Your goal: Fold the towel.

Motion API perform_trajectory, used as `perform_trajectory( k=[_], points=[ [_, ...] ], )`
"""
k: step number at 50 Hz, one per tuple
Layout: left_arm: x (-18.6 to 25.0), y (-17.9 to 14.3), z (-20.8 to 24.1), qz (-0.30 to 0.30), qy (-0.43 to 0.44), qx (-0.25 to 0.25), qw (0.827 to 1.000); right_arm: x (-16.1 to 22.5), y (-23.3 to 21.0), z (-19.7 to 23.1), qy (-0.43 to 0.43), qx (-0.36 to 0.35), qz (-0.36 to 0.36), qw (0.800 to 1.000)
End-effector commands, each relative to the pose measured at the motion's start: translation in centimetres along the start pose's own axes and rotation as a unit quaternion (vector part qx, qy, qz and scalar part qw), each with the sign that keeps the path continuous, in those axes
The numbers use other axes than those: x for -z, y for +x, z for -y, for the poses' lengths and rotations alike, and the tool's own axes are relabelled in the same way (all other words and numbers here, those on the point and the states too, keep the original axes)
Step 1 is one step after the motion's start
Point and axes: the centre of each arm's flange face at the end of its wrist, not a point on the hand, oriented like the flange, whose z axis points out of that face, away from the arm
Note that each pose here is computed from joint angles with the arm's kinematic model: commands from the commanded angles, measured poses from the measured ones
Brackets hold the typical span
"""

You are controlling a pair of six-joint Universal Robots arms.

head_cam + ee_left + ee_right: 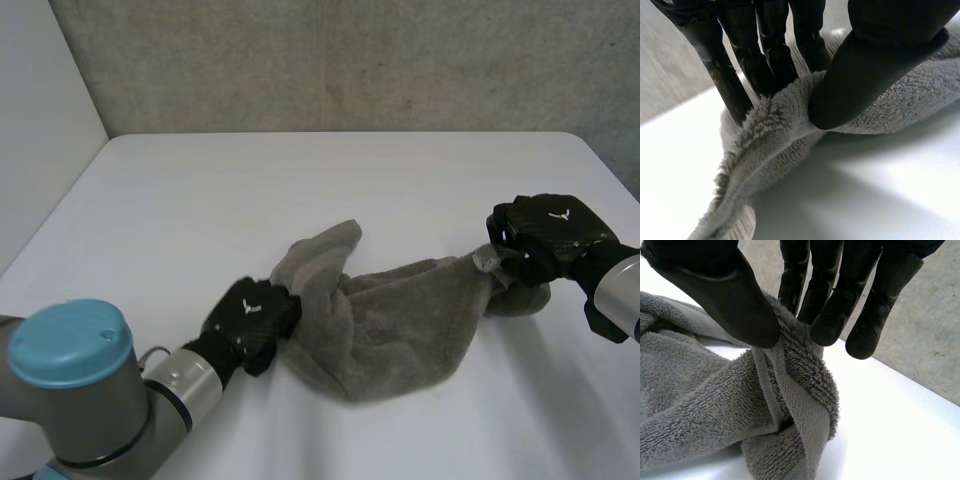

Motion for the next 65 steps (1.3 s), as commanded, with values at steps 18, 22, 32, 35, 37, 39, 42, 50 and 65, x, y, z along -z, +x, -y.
perform_trajectory(
  k=[18, 22, 32, 35, 37, 39, 42, 50, 65],
  points=[
    [4.7, -5.6, 10.0, 0.095, 0.145, 0.054, 0.983, 5.0, 2.0, 10.7, 0.041, 0.043, -0.029, 0.998],
    [1.4, -6.0, 5.8, 0.089, 0.066, 0.080, 0.991, 1.6, 3.0, 5.5, -0.079, 0.057, 0.019, 0.995],
    [-5.2, -8.7, 3.2, 0.090, 0.016, 0.076, 0.993, -4.7, 1.4, 3.9, -0.113, 0.110, 0.038, 0.987],
    [-6.8, -10.7, 6.5, 0.114, 0.068, 0.063, 0.989, -6.8, 0.7, 7.3, -0.007, 0.121, 0.021, 0.992],
    [-7.2, -11.8, 8.6, 0.134, 0.101, 0.056, 0.984, -7.7, 0.9, 9.2, 0.062, 0.122, 0.002, 0.991],
    [-7.3, -12.8, 10.9, 0.155, 0.137, 0.052, 0.977, -8.3, 1.2, 11.1, 0.133, 0.120, -0.015, 0.984],
    [-6.0, -14.7, 16.5, 0.200, 0.240, 0.046, 0.949, -7.5, 2.3, 15.6, 0.283, 0.109, -0.050, 0.952],
    [-1.9, -17.8, 22.2, 0.241, 0.386, 0.044, 0.889, -3.3, 3.4, 19.9, 0.393, 0.023, -0.027, 0.919],
    [-1.9, -14.8, 5.0, 0.203, 0.117, 0.122, 0.964, -6.2, 2.5, 4.2, -0.042, 0.056, 0.081, 0.994]
  ],
)
